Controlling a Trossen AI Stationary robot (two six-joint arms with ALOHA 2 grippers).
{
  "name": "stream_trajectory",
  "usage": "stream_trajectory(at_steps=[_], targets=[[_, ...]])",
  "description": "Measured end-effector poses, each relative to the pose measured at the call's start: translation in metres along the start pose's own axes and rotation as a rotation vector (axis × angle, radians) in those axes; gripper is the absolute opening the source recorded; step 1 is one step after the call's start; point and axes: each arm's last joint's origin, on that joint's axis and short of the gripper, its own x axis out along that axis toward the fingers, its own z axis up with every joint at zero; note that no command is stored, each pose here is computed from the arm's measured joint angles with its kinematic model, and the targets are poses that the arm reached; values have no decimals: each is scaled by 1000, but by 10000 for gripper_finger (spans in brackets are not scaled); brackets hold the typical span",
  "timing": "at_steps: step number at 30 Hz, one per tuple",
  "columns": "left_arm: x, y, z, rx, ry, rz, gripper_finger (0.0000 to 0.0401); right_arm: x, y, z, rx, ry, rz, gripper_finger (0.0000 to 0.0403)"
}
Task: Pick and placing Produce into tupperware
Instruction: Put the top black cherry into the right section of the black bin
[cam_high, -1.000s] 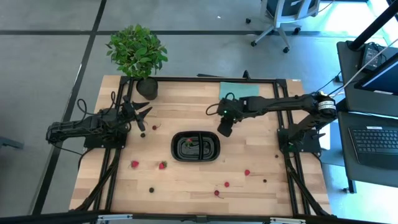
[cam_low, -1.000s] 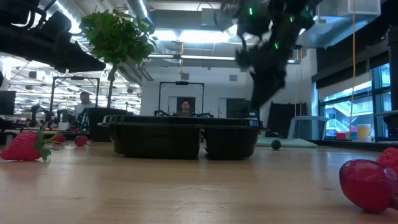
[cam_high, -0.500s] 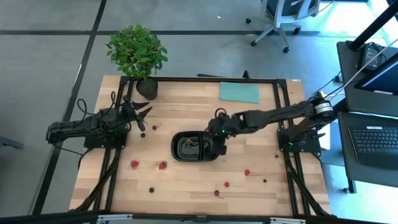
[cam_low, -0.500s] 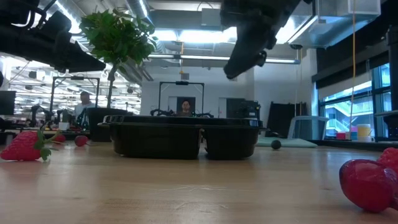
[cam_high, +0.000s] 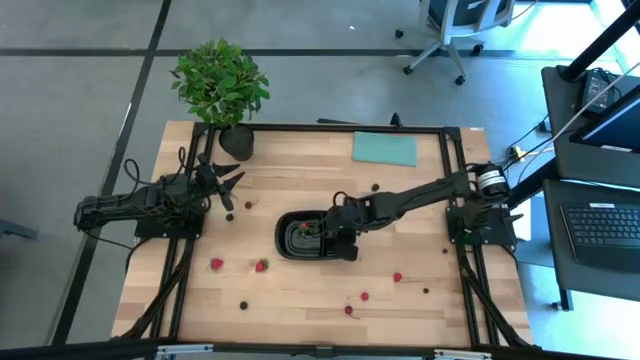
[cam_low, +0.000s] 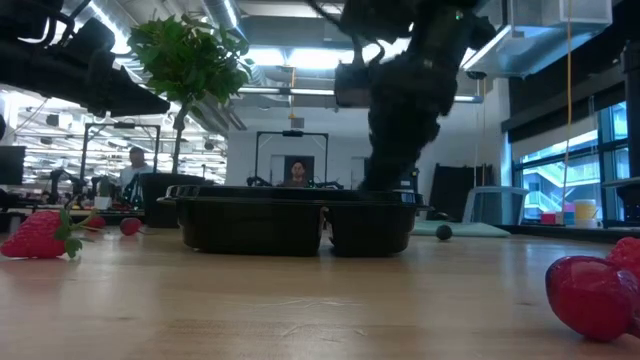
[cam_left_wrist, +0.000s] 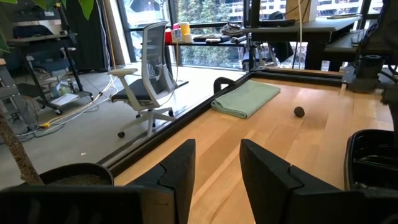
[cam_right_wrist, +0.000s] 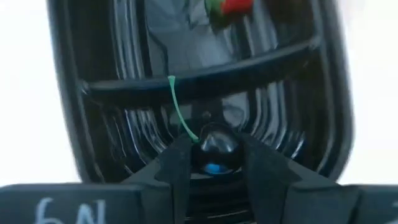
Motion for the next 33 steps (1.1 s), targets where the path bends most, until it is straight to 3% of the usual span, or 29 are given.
stream_trajectory(at_steps=[22,33], targets=[[0,0,0,0,0,0,120,20,-7,-4,4,55,-20,126],[0,0,0,0,0,0,120,20,-7,-4,4,55,-20,151]])
